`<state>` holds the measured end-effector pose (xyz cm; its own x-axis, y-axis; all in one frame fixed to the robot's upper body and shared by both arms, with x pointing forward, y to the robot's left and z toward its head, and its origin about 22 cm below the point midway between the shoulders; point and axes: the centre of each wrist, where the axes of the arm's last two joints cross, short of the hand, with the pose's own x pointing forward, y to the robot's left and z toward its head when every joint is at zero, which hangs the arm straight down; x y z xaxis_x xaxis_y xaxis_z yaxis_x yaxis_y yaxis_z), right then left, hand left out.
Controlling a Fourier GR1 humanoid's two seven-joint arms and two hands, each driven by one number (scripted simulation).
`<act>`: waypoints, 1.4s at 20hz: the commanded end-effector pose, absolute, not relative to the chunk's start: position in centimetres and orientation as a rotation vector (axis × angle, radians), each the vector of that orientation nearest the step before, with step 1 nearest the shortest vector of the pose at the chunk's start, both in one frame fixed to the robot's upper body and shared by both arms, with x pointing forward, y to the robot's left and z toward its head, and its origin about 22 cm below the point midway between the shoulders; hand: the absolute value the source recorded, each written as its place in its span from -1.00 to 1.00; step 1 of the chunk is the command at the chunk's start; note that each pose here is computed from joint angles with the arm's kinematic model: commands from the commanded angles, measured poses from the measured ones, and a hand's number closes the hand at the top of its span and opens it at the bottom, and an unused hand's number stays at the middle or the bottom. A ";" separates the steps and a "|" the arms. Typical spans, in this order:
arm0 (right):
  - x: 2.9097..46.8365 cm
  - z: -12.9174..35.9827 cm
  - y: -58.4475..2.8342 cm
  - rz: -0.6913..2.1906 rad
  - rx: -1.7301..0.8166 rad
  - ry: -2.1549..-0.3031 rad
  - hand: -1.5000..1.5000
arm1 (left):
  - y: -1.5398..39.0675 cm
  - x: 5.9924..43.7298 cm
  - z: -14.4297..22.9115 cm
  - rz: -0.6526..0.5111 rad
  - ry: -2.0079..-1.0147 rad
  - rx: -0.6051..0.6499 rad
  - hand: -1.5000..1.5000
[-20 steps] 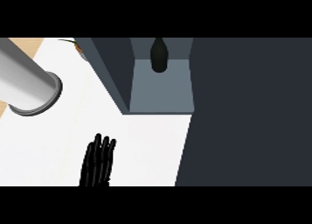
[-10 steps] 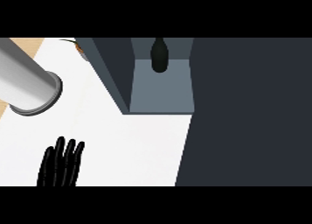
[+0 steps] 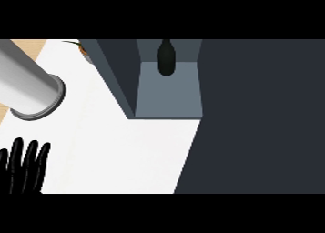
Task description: Pick up the wine, place it into the cabinet and close the cabinet
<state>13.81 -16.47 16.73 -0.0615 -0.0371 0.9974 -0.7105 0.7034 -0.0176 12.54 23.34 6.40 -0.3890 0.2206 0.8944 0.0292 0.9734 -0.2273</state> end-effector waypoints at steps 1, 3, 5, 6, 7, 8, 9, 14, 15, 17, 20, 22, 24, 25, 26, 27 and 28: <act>9.7 19.4 -16.4 0.686 0.727 -1.632 1.00 | 25.0 11.6 5.8 0.244 -1.959 -0.151 -1.00; 10.2 19.5 -15.5 0.711 0.750 -1.618 1.00 | 26.4 12.0 7.6 0.221 -1.959 -0.146 -1.00; 9.1 19.5 -14.7 0.697 0.773 -1.609 1.00 | 27.8 12.3 8.5 0.207 -1.969 -0.138 -1.00; 9.0 19.8 -14.4 0.692 0.766 -1.623 1.00 | 28.0 12.1 8.1 0.194 -1.957 -0.120 -1.00; 9.4 19.5 -13.9 0.712 0.769 -1.612 1.00 | 29.0 13.1 7.8 0.201 -1.983 -0.123 -1.00; 8.7 19.8 -13.8 0.687 0.798 -1.614 1.00 | 28.9 13.3 8.2 0.196 -1.972 -0.116 -1.00; 8.2 19.9 -13.0 0.692 0.810 -1.592 1.00 | 29.8 13.3 8.2 0.190 -1.958 -0.126 -1.00; 8.4 19.1 -10.0 0.659 0.771 -1.617 1.00 | 31.4 13.7 9.1 0.193 -1.960 -0.136 -1.00; 7.8 19.1 -10.1 0.625 0.782 -1.638 1.00 | 31.1 13.3 9.0 0.175 -1.954 -0.146 -1.00; 8.3 19.1 -9.3 0.662 0.744 -1.648 1.00 | 31.4 13.1 9.0 0.175 -1.941 -0.129 -1.00; 8.8 18.9 -7.9 0.650 0.712 -1.685 1.00 | 32.2 12.9 8.9 0.168 -1.938 -0.160 -1.00; 8.7 18.9 -7.3 0.681 0.693 -1.703 1.00 | 31.8 13.5 8.8 0.177 -1.945 -0.176 -1.00; 9.8 19.6 -7.4 0.637 0.647 -1.753 1.00 | 32.9 14.0 8.2 0.193 -1.928 -0.188 -1.00; 9.0 19.2 -6.9 0.628 0.678 -1.739 1.00 | 32.4 14.3 9.3 0.199 -1.939 -0.208 -1.00; 10.1 19.9 -6.9 0.628 0.641 -1.750 1.00 | 31.7 13.3 9.4 0.207 -1.921 -0.210 -1.00; 11.2 19.3 -5.8 0.639 0.608 -1.754 1.00 | 31.5 13.8 9.4 0.200 -1.943 -0.236 -1.00; 10.4 20.0 -6.3 0.631 0.606 -1.757 1.00 | 31.7 13.4 10.1 0.199 -1.933 -0.237 -1.00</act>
<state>11.16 -9.92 18.82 -0.2145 -0.0168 0.9766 -0.6184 0.7763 -0.1225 13.61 31.91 9.40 -0.3635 0.2352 0.9014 0.0503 0.9711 -0.2331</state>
